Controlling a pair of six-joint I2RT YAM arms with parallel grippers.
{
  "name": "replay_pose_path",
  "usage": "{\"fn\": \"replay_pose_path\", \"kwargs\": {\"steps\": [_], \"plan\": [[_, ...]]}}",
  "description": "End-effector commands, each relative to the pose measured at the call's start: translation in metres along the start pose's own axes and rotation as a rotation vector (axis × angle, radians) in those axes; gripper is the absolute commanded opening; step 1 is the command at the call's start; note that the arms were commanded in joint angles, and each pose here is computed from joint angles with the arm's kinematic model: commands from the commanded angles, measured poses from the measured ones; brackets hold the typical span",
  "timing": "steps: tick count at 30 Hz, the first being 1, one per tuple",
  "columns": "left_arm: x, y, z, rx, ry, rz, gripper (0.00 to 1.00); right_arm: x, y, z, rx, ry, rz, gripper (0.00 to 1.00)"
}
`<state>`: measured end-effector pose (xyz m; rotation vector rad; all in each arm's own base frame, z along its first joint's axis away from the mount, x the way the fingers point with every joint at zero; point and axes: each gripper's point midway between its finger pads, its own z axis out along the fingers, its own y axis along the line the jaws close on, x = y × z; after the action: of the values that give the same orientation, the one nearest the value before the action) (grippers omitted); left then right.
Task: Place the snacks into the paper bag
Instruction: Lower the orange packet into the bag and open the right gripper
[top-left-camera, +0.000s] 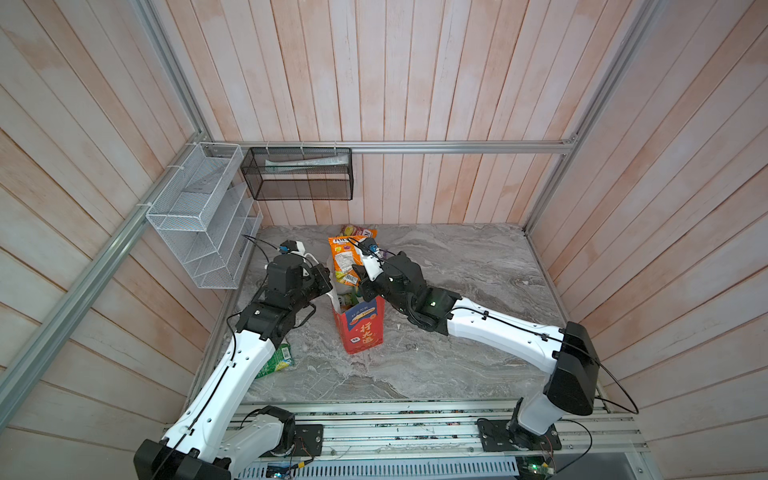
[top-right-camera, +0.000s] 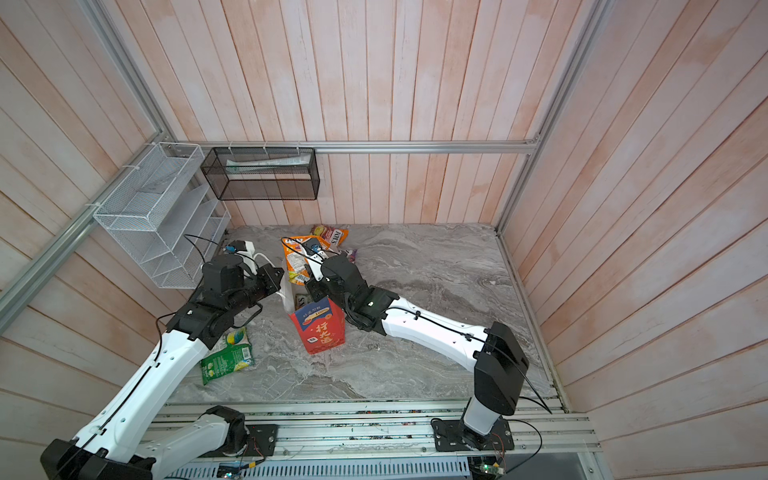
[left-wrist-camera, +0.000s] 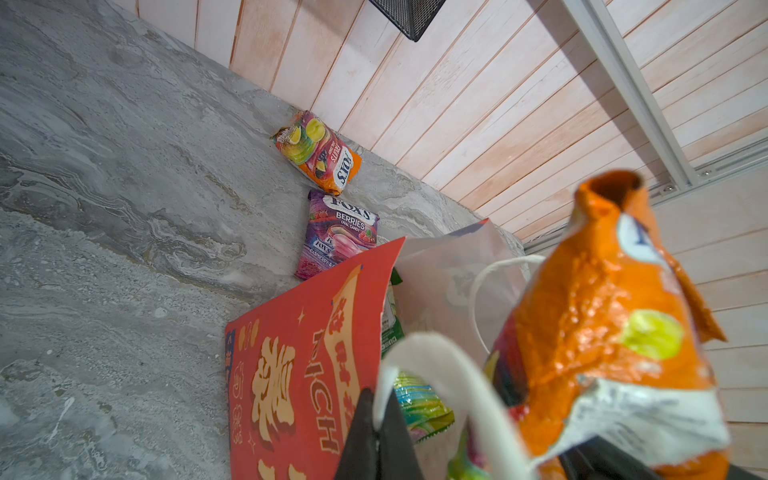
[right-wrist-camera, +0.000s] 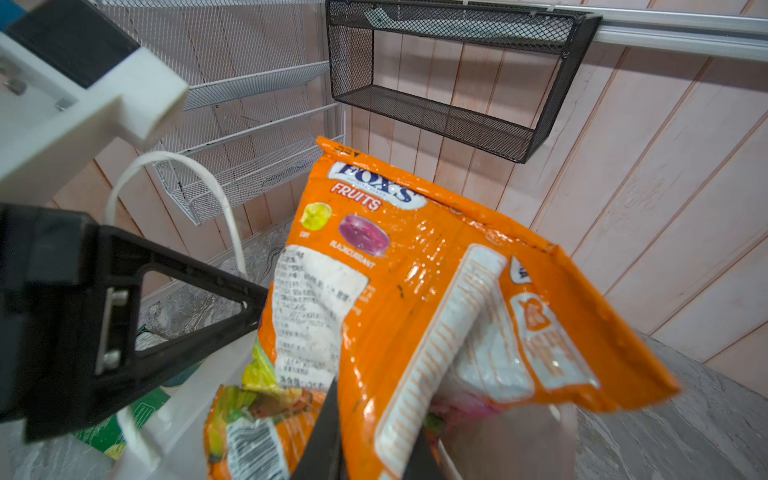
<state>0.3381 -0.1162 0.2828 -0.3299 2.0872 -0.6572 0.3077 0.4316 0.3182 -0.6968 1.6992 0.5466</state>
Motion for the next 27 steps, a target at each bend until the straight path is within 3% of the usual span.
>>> {"fn": "replay_pose_path", "kwargs": {"steps": [1,7,12,22,27], "plan": [[0.006,0.000,0.001,0.009,0.014,0.011,0.00,-0.030,0.001,-0.007,-0.011,-0.074,0.033,0.18],[0.006,-0.001,0.001,0.009,0.016,0.012,0.00,-0.038,0.005,-0.016,-0.033,-0.083,0.046,0.37],[0.006,-0.001,0.001,0.012,0.017,0.012,0.00,-0.053,0.006,-0.032,-0.031,-0.104,0.060,0.46],[0.007,0.000,0.003,0.009,0.019,0.011,0.00,-0.062,-0.036,-0.049,0.218,-0.035,0.102,0.80],[0.007,0.000,0.003,0.010,0.020,0.012,0.00,-0.039,-0.035,-0.023,0.284,0.066,0.058,0.84]]}}
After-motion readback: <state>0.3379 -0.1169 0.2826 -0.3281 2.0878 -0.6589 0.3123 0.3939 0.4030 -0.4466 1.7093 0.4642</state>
